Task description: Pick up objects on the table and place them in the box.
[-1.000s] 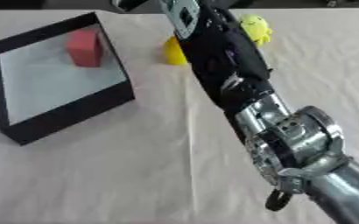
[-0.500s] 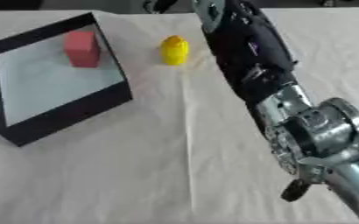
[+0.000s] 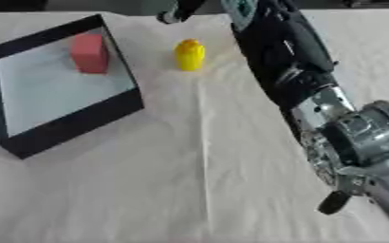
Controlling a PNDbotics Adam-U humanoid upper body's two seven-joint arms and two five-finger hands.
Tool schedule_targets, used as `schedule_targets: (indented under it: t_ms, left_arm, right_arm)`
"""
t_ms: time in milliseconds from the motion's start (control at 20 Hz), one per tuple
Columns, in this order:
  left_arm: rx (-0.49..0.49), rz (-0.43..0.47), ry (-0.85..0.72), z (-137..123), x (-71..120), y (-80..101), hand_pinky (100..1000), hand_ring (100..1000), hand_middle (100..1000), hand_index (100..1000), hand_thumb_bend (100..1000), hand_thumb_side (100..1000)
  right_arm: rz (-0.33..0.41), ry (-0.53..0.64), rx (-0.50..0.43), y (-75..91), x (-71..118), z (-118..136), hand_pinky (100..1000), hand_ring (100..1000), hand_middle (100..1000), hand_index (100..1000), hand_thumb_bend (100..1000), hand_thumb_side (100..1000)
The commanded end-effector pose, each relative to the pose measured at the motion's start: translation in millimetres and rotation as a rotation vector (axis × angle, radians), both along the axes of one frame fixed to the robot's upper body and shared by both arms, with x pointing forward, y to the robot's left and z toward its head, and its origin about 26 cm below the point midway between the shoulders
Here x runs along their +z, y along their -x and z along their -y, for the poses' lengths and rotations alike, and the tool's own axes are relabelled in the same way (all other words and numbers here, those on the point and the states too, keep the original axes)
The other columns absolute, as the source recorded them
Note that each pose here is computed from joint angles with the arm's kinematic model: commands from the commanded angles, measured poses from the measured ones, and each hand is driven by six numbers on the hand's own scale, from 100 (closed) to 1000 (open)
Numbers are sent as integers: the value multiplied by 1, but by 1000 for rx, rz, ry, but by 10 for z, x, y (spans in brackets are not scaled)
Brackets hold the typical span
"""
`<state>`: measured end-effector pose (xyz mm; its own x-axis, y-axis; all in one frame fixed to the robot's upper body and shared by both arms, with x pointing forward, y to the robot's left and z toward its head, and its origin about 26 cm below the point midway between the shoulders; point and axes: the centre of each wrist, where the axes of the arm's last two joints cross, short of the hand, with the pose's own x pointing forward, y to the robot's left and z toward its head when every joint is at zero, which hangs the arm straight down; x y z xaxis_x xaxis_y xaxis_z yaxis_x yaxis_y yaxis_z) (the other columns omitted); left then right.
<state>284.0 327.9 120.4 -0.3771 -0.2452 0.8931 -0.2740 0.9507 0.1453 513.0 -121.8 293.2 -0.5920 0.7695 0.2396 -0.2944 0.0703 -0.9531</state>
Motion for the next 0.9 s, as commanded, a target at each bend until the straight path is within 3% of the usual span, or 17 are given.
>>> schedule_targets:
  t_ms: [50, 250, 700, 900]
  left_arm:
    - [5, 14, -37, -60, 77, 14, 889, 745, 769, 789, 143, 874]
    - [1, 12, -39, -60, 75, 15, 889, 745, 769, 789, 143, 875]
    - [1, 5, -44, -69, 69, 21, 889, 745, 769, 788, 143, 875]
    - [2, 3, -43, -71, 65, 21, 889, 745, 769, 788, 144, 864]
  right_arm:
    - [22, 54, 36, 23, 246, 61, 942, 900, 810, 941, 421, 241]
    - [-7, 104, 31, 10, 251, 110, 936, 892, 784, 909, 428, 176]
    - [-98, 209, 21, -39, 240, 274, 935, 897, 798, 921, 440, 262]
    - [-128, 230, 32, -52, 222, 312, 934, 896, 797, 922, 459, 254]
